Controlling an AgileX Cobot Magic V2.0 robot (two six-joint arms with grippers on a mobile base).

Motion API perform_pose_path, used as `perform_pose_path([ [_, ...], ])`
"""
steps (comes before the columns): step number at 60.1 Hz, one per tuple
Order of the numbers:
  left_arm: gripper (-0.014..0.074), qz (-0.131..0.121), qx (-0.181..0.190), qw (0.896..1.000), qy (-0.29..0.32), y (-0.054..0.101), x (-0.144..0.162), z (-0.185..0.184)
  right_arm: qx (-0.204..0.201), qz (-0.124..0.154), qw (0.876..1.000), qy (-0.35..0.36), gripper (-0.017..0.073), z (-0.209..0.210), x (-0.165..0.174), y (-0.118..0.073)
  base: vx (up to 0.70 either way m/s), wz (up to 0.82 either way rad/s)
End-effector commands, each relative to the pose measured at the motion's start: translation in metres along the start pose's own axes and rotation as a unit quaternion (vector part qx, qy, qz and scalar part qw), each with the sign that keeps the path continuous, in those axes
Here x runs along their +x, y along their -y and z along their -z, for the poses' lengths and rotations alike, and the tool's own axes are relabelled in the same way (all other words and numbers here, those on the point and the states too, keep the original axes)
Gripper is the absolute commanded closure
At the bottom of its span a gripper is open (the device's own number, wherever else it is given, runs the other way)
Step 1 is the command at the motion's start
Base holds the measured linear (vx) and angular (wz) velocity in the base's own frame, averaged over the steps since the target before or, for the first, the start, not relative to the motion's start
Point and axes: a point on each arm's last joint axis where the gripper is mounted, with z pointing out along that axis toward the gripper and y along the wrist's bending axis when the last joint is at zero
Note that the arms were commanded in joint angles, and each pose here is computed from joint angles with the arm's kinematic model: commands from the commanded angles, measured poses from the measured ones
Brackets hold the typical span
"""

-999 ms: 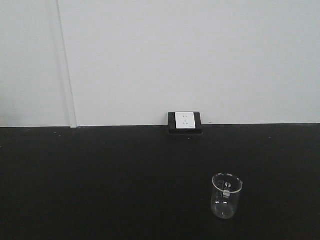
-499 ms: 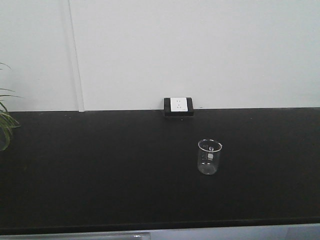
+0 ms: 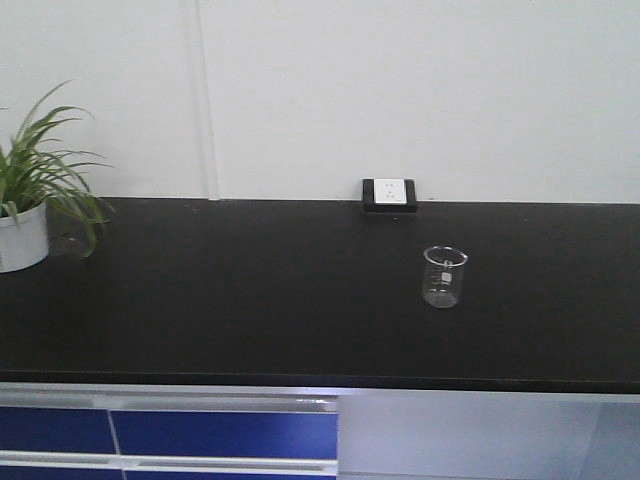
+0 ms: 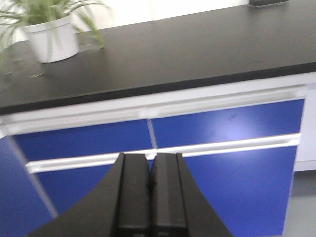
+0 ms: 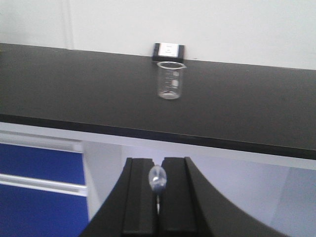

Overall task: Grab transparent chemical and place on left bench
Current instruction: 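Drive the base to the bench with white bins, holding the pipette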

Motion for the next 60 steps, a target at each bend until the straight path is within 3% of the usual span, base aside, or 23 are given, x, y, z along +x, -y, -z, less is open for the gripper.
perform_pose_path([
  [1,0.0597,0.004,-0.001,0.999,0.041,-0.0001,-0.0028,0.0013,-0.010,-0.002,0.999,0.047,0.0562,-0.0009,-0.0159,-0.0011,-0.21,0.40],
  [27,0.0597,0.004,-0.001,0.999,0.041,-0.0001,-0.0028,0.0013,-0.010,-0.002,0.999,0.047,0.0562,-0.0009,-0.0159,-0.0011,-0.14,0.65],
  [60,0.0597,0.004,-0.001,0.999,0.041,-0.0001,-0.0028,0.0013,-0.010,-0.001,0.999,0.048,0.0562,-0.0009,-0.0160,-0.0011,-0.01,1.01],
])
